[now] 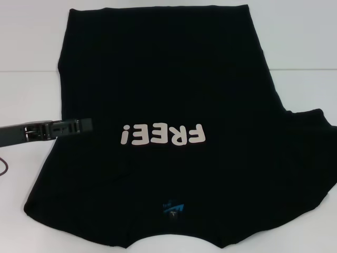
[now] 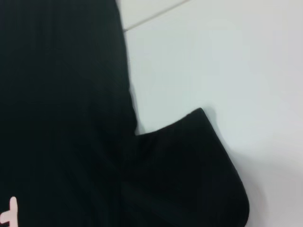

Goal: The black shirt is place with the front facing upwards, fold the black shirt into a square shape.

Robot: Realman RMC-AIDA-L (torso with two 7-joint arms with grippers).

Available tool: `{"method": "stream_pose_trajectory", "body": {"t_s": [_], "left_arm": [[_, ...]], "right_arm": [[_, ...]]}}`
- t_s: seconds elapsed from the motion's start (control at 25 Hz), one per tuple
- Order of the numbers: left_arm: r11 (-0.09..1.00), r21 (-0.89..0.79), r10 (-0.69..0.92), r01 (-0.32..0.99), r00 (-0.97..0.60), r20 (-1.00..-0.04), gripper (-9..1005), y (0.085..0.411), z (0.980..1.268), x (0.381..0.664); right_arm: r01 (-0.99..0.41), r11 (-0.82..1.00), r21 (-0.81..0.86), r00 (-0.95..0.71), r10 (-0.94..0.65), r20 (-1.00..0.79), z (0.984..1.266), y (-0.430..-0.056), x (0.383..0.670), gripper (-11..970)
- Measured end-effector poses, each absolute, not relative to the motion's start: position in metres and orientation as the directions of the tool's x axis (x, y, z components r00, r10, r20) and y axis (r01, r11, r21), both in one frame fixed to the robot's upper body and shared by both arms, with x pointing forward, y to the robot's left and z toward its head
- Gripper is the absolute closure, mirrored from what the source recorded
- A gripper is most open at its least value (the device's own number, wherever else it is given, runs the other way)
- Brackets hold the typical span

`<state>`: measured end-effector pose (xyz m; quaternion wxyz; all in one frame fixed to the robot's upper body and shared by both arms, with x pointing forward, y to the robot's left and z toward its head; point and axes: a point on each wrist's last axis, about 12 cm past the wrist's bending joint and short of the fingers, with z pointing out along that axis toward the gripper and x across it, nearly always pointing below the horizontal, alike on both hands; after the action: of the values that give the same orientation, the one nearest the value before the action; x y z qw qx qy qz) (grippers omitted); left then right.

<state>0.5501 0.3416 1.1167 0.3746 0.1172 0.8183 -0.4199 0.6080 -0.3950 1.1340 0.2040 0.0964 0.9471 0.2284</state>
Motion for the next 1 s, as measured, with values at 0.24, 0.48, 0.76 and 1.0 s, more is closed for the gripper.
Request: {"method": "stream_pose_trajectory", "body": {"t_s": [0.24,0.48,0.76,1.0], "left_arm": [[0.623,-0.595,-0.125,0.507,-0.686,-0.716,371,0.342,1.118,0.552],[0.619,-0.592,-0.124,0.515,-0.681,-0.722,375,0.339,1.121,0.556],[0.620,-0.602,-0.138,0.503,-0.685,-0.716,379,0.341,1.119,0.553],[0.627,-0.611,-0.169,0.484,-0.680,-0.713,383,0.347,1.116,0.548]], "right_arm": [[0.017,0.847,0.531,-0.917,0.225,-0.330,1.151,-0.377,0.616,942],[-0.173,0.878,0.447,-0.928,0.007,-0.373,1.175,-0.328,0.644,942],[-0.407,0.875,0.260,-0.879,-0.299,-0.370,1.185,-0.264,0.664,942],[-0.594,0.794,0.127,-0.773,-0.520,-0.365,1.176,-0.224,0.662,942]]}}
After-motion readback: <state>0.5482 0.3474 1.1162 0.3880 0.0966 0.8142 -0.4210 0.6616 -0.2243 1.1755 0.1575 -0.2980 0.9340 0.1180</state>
